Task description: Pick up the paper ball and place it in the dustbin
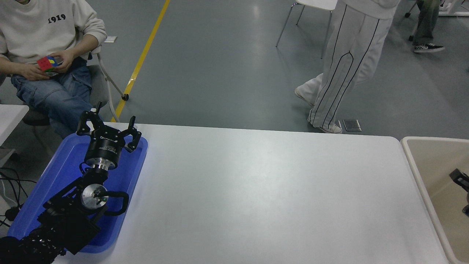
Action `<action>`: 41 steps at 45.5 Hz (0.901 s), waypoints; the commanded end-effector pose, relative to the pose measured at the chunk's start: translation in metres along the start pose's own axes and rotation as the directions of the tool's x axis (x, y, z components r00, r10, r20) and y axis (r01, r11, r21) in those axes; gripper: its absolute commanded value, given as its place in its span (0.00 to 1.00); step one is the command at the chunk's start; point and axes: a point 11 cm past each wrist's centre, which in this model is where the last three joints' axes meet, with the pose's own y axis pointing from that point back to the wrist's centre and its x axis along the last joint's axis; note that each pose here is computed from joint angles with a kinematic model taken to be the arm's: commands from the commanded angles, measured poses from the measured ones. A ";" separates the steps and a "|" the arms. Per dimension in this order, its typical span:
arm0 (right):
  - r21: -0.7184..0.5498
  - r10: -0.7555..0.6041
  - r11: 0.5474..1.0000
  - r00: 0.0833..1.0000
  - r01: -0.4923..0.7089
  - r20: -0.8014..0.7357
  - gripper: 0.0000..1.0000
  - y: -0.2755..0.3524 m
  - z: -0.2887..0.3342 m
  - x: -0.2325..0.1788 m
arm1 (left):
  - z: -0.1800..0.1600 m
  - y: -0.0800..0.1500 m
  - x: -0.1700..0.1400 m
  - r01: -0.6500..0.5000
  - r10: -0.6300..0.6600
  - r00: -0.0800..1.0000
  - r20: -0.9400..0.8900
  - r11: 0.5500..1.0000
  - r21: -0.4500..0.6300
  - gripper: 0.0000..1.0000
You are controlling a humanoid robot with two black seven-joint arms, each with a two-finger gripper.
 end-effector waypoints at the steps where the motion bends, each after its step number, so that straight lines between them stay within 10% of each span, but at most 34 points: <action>1: 0.058 -0.056 0.997 0.975 0.044 0.216 1.00 0.006 -0.023 0.010 | 0.001 0.000 0.000 0.000 0.000 1.000 0.001 1.000 0.000 1.00; 18: 0.151 -0.072 0.988 0.803 -0.023 0.592 1.00 0.013 -0.055 0.047 | 0.001 0.000 0.000 0.000 0.000 1.000 0.001 1.000 0.000 1.00; 41: 0.494 -0.445 0.858 0.274 -0.141 0.853 1.00 0.043 -0.149 0.024 | 0.000 0.000 0.000 0.000 0.000 1.000 0.000 1.000 0.000 1.00</action>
